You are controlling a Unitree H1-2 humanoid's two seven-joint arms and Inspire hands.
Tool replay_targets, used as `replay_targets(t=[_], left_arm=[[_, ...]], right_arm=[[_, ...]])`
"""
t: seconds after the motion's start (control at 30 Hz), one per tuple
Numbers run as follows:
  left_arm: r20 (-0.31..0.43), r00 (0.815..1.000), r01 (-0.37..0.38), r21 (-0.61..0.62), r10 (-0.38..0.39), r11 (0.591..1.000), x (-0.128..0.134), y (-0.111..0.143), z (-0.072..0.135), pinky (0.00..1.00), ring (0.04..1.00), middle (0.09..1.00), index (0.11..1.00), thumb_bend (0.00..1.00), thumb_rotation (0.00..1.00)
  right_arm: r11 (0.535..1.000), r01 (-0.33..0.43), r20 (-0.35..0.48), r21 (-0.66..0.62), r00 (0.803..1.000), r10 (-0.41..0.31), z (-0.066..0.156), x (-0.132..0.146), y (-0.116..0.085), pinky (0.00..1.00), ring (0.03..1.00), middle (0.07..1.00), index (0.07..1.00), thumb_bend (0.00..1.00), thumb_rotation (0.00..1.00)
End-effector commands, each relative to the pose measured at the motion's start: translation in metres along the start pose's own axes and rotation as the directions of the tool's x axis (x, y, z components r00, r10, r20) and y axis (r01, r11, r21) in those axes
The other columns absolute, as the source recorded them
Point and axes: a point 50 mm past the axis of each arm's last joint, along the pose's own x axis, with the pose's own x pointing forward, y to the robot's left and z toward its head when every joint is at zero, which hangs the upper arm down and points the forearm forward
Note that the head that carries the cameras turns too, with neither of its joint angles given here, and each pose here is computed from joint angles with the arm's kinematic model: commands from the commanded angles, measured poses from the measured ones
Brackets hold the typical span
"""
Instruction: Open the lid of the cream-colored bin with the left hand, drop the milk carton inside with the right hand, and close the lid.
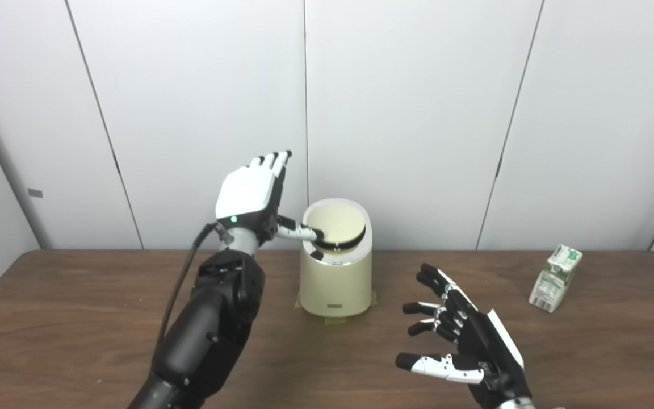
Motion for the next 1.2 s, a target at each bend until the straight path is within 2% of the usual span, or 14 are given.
replay_targets(t=[0.0,0.07,0.13,0.17,0.23,0.3,0.4,0.47,0.63,0.83,0.9,1.0,1.1,1.17], left_arm=[[0.013,0.993,-0.116,-0.059,0.117,0.991,0.005,0.042,0.002,0.99,1.0,1.0,1.0,0.96,0.29],[0.004,0.991,-0.135,-0.15,0.137,0.98,-0.009,0.05,-0.008,0.96,1.0,1.0,1.0,0.94,0.28],[-0.001,0.991,-0.133,-0.225,0.136,0.965,-0.022,0.05,-0.019,0.84,0.968,0.98,0.991,0.91,0.28],[-0.015,0.992,-0.123,-0.291,0.124,0.949,-0.03,0.048,-0.025,0.81,0.957,0.975,0.988,0.9,0.28],[-0.043,0.994,-0.11,-0.403,0.101,0.909,-0.045,0.041,-0.034,0.77,0.915,0.945,0.94,0.86,0.28],[-0.049,0.997,-0.081,-0.527,0.065,0.846,-0.069,0.03,-0.048,0.73,0.871,0.9,0.894,0.82,0.26],[-0.041,0.999,-0.051,-0.626,0.032,0.779,-0.094,0.019,-0.06,0.66,0.807,0.852,0.849,0.76,0.22],[-0.046,0.999,-0.039,-0.681,0.01,0.731,-0.112,0.011,-0.069,0.65,0.77,0.811,0.811,0.73,0.19],[-0.069,0.998,-0.055,-0.762,0.004,0.646,-0.149,-0.009,-0.084,0.58,0.656,0.697,0.725,0.72,0.15],[-0.06,0.998,-0.064,-0.819,0.024,0.57,-0.175,-0.027,-0.092,0.54,0.609,0.664,0.695,0.69,0.14],[-0.057,0.998,-0.06,-0.831,0.024,0.553,-0.181,-0.034,-0.09,0.54,0.608,0.666,0.691,0.68,0.13],[-0.06,0.998,-0.059,-0.832,0.017,0.551,-0.187,-0.043,-0.088,0.52,0.611,0.678,0.692,0.68,0.12],[-0.047,0.999,-0.042,-0.836,0.005,0.547,-0.191,-0.049,-0.091,0.55,0.634,0.694,0.704,0.68,0.12],[-0.049,0.999,-0.031,-0.825,-0.016,0.564,-0.192,-0.049,-0.094,0.58,0.665,0.712,0.712,0.67,0.12]], right_arm=[[1.0,-0.009,0.071,-0.005,0.997,0.01,0.013,0.007,-0.002,0.54,0.7,0.913,0.91,0.68,0.0],[1.0,-0.011,0.072,-0.003,0.997,0.011,0.012,0.007,-0.003,0.54,0.702,0.914,0.911,0.68,0.0],[1.0,-0.009,0.071,-0.004,0.997,0.009,0.012,0.007,-0.003,0.54,0.705,0.914,0.909,0.68,0.0],[1.0,-0.007,0.069,-0.008,0.998,0.007,0.012,0.007,-0.004,0.54,0.705,0.914,0.909,0.68,0.0],[1.0,-0.004,0.066,-0.013,0.998,0.005,0.013,0.007,-0.004,0.55,0.711,0.914,0.906,0.68,0.0],[1.0,-0.008,0.068,-0.002,0.998,0.008,0.012,0.006,-0.005,0.54,0.708,0.914,0.907,0.68,0.0],[1.0,-0.007,0.066,-0.004,0.998,0.007,0.011,0.006,-0.006,0.54,0.705,0.913,0.906,0.68,0.0],[1.0,-0.004,0.063,-0.006,0.998,0.004,0.011,0.005,-0.007,0.54,0.707,0.914,0.904,0.68,0.0],[1.0,0.0,0.051,-0.006,0.999,0.0,0.012,0.004,-0.007,0.55,0.717,0.917,0.903,0.68,0.0],[1.0,0.017,0.058,-0.002,0.998,-0.017,0.011,0.002,-0.01,0.57,0.722,0.9,0.898,0.7,0.01],[0.999,0.032,0.064,-0.008,0.997,-0.031,0.012,-0.001,-0.012,0.56,0.728,0.901,0.899,0.7,0.03],[0.997,0.067,0.076,-0.037,0.995,-0.064,0.016,-0.003,-0.018,0.56,0.74,0.899,0.9,0.72,0.09],[0.991,0.115,0.1,-0.07,0.989,-0.108,0.018,-0.002,-0.034,0.61,0.766,0.894,0.897,0.74,0.14],[0.987,0.136,0.108,-0.09,0.986,-0.126,0.02,0.003,-0.053,0.63,0.774,0.896,0.893,0.75,0.15]])
